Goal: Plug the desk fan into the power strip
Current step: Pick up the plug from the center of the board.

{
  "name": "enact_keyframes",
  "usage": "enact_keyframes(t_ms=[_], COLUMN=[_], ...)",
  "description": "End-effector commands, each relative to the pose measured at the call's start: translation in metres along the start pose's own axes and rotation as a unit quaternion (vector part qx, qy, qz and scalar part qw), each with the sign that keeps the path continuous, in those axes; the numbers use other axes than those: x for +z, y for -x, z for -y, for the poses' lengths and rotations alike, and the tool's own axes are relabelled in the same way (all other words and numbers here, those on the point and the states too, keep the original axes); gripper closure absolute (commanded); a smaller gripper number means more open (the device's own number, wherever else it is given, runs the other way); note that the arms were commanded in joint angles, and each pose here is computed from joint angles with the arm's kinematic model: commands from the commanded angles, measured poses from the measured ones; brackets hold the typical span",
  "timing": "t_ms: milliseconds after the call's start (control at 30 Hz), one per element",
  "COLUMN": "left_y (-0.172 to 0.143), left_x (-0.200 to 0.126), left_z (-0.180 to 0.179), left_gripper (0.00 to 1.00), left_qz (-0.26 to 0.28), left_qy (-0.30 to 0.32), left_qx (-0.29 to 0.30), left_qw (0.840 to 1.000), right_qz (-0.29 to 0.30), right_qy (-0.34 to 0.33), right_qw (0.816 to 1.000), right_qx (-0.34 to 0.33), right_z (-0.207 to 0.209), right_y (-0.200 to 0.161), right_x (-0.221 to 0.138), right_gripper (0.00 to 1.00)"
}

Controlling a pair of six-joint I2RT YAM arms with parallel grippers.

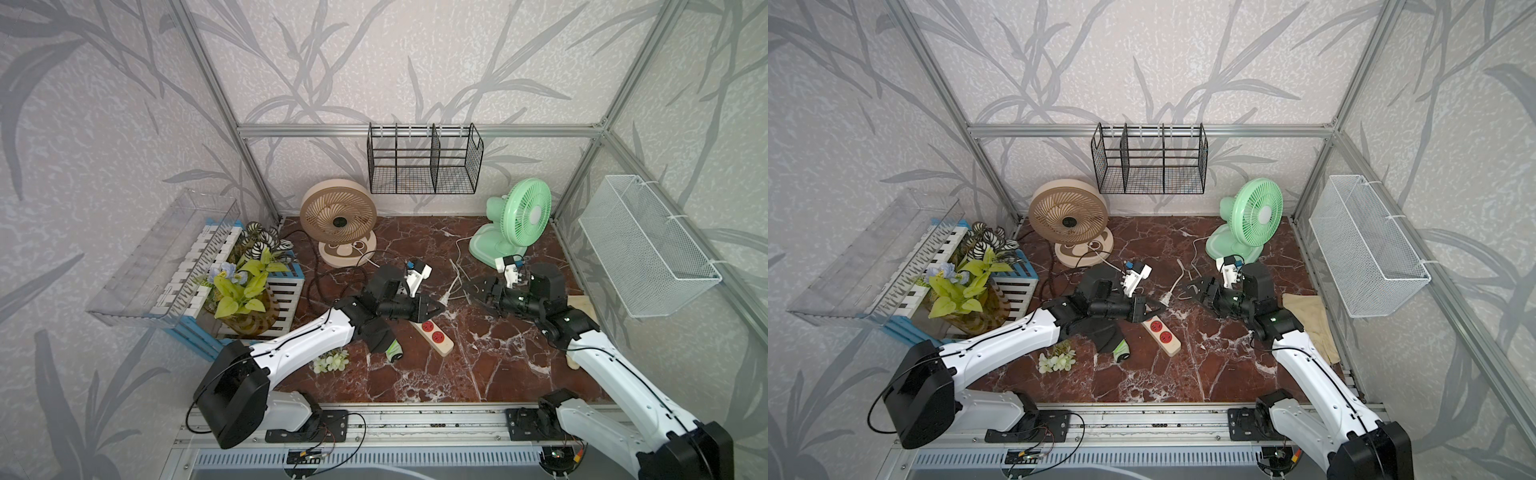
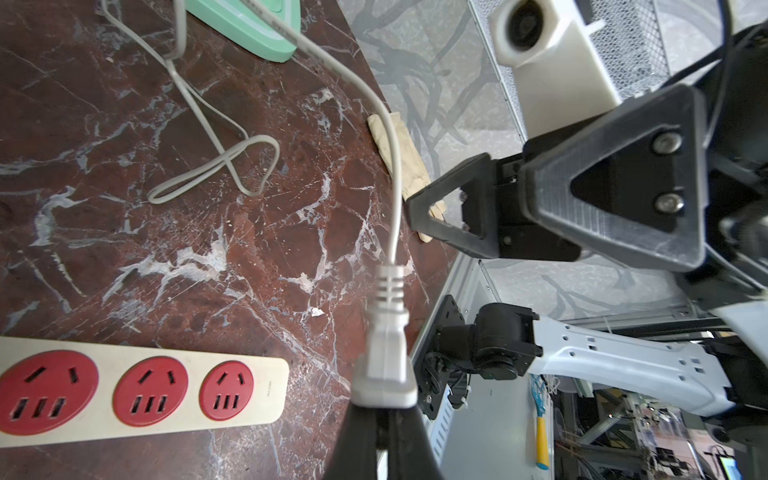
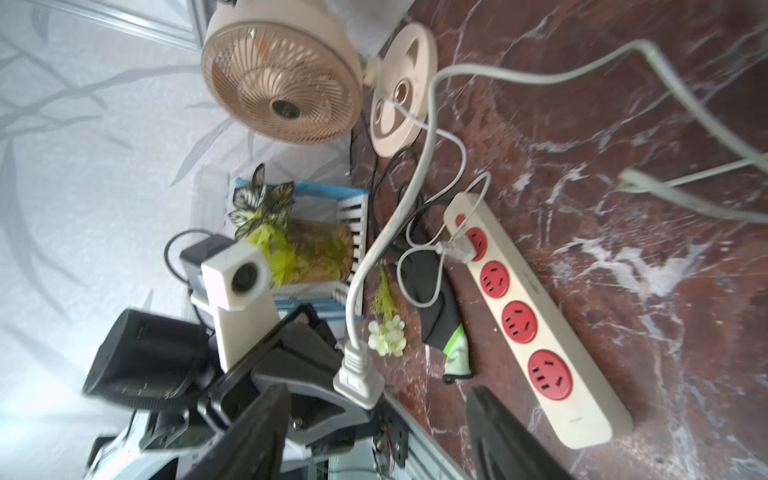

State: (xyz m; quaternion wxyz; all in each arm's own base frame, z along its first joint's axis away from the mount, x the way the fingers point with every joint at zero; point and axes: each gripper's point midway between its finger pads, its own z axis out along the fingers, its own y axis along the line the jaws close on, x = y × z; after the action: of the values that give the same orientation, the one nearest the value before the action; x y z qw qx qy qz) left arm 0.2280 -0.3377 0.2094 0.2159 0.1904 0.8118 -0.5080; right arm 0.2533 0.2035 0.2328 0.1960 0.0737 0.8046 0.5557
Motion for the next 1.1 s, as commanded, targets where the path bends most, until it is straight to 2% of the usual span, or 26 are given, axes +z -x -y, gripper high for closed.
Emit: enact_keyframes(t_ms=[0, 100, 267, 700, 833, 967, 1067], left_y=[-0.007, -0.010, -0.015, -0.025, -0.027, -0.030, -0.031], left_x=[-0.006, -0.007, -0.008, -0.021, -0.023, -0.024, -0.025], left_z=[0.023, 0.025, 0.034, 0.047, 0.049, 0.050, 0.051], left_gripper=[1.00, 1.00, 1.00, 1.00, 1.00, 1.00, 1.00], left_qz=[-0.022, -0.032, -0.045, -0.062, -0.066, -0.072, -0.075], left_qy=[-0.059, -0.065, -0.088, -0.112, -0.116, -0.120, -0.121], left_qx=[0.028, 0.031, 0.035, 0.053, 0.056, 0.058, 0.060], left_qw=[0.998, 0.997, 0.994, 0.990, 0.989, 0.988, 0.988], right_qz=[-0.070, -0.104, -0.151, -0.210, -0.220, -0.228, -0.236], right_qy=[0.109, 0.124, 0.149, 0.148, 0.152, 0.157, 0.161], right_qw=[0.988, 0.984, 0.976, 0.963, 0.960, 0.957, 0.954], right_qx=[-0.080, -0.073, -0.054, -0.077, -0.083, -0.088, -0.091], right_z=[-0.046, -0.048, -0.051, -0.054, -0.057, -0.059, -0.060], right_y=[-0.018, -0.023, -0.028, -0.056, -0.060, -0.062, -0.066], right_x=[-0.006, -0.003, 0.002, 0.006, 0.008, 0.010, 0.010], right_gripper=[0.23, 0.23, 0.31, 0.45, 0.53, 0.68, 0.73])
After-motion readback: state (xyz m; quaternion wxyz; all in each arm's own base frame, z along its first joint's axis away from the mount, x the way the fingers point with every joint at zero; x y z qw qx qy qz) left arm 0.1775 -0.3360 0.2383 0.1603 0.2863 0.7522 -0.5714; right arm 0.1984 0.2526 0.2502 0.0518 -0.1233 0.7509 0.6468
